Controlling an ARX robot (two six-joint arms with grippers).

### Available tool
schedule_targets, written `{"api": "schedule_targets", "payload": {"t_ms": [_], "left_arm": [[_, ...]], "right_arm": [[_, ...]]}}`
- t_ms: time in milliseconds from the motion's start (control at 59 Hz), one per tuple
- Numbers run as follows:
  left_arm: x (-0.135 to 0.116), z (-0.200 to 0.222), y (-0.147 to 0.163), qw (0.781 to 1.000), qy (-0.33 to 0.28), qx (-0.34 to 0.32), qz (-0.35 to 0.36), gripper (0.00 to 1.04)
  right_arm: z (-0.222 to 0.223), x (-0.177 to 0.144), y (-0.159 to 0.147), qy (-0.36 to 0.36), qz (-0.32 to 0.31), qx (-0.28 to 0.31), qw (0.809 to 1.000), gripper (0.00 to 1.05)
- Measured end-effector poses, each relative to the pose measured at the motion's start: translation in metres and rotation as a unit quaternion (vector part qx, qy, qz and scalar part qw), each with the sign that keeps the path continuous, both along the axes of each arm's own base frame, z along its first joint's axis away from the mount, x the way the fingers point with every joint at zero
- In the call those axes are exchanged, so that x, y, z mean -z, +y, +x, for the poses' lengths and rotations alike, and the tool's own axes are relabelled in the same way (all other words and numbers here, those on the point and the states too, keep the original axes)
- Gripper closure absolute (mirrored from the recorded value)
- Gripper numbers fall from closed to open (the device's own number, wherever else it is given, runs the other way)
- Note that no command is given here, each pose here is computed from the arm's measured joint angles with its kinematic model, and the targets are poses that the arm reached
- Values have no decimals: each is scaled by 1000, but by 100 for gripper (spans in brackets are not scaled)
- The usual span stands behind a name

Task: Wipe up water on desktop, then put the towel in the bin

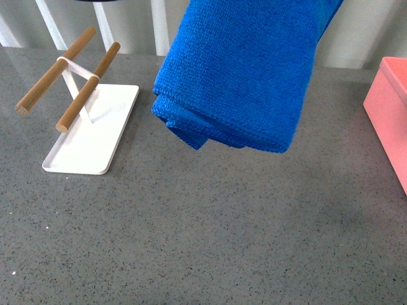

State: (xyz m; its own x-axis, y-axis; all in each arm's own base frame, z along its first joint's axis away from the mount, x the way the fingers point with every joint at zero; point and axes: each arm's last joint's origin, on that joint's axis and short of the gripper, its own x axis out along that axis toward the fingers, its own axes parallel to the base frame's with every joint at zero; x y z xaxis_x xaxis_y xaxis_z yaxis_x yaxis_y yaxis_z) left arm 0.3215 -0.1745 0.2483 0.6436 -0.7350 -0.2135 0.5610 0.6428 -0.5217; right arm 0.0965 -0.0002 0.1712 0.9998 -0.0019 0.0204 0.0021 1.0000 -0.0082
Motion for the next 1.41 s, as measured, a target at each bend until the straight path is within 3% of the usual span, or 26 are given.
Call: {"api": "schedule_targets", "payload": {"t_ms": [356,407,458,526,696,916,1408], "left_arm": [[1,0,-1,1000,-3,0,6,101],[1,0,-1,1000,-3,0,6,101],[1,0,0,1000,-3,-1,6,101],[1,0,-1,1000,-3,1,6,101],[2,0,-1,1000,-2,0,6,101],[2,0,-1,1000,-2,1,6,101],[2,0,-1,1000,-2,1,7,101]], "right_arm": [[0,0,0,0,0,0,1000,7],[0,1,0,43,7,-7,999,7],[6,0,-2,167,26,-28,985,7],[22,-7,-8,221,66,-68,971,7],[66,-20,-14,255,129,-204,936,7],[118,-5,2,292,142,-343,882,7],[190,9,45,262,123,-424,858,7]]}}
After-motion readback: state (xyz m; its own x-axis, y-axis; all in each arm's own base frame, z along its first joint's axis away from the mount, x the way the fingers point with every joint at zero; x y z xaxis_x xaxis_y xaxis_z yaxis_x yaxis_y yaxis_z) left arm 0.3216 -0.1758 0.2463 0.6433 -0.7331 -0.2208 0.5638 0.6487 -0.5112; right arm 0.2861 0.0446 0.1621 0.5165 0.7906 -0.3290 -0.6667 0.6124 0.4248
